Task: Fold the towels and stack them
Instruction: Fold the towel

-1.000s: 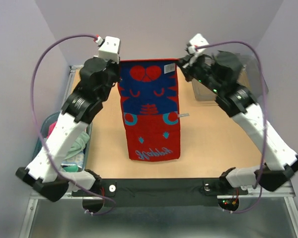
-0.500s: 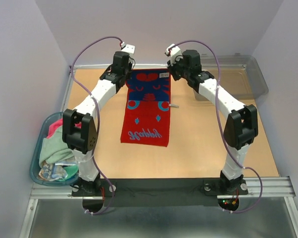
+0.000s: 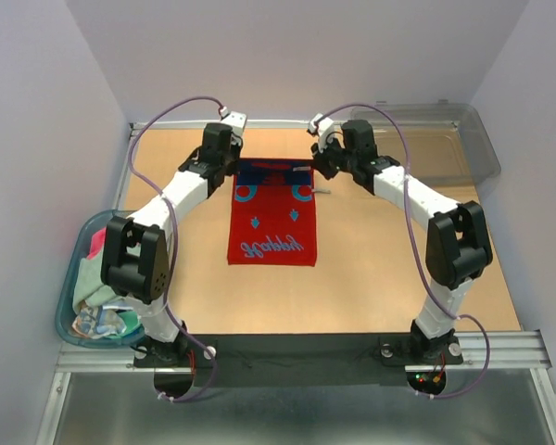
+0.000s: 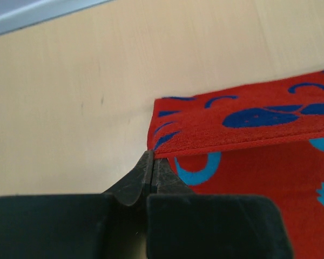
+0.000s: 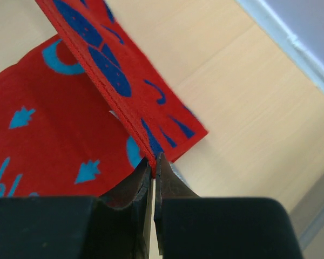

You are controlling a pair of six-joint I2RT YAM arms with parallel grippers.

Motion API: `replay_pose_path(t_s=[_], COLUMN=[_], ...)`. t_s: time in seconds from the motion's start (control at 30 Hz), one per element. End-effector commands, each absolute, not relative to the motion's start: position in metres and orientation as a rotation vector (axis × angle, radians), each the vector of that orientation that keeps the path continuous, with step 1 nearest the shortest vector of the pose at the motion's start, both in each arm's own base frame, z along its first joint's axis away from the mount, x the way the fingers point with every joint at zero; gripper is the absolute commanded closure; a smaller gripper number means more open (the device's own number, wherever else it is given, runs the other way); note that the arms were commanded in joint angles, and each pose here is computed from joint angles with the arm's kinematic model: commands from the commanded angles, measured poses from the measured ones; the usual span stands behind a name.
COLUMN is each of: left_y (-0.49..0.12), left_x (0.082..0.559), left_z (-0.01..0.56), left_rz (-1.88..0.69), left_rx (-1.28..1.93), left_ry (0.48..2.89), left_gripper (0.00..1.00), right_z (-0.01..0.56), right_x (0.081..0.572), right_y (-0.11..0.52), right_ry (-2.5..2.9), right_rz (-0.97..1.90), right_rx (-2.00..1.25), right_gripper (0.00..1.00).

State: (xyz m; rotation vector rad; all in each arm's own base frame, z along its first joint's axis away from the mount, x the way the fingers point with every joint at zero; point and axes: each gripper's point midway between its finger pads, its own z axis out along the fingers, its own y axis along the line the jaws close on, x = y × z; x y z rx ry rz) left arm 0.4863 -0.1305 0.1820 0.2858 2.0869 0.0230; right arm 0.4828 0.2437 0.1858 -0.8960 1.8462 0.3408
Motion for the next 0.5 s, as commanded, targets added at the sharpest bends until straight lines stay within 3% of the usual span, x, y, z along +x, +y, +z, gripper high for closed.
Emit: replay_pose_path(t_s=[0.0,0.47], left_y=[-0.1,-0.088], left_x=[0.464,0.395], left_z=[0.199,0.167], left_rz=[0.078,0.02], left_rx=[0.208,0.157], left_ry=[2.055,2.173], left_gripper=[0.99,0.99], right_z=[0.207,0.179], right_x=[0.462,0.388], right_y=[0.227,0.226], right_ry=[1.826,1.943], right_rz=[0.377,0.575], right_rx=[-0.842,-0.821], right_gripper=[0.99,1.0])
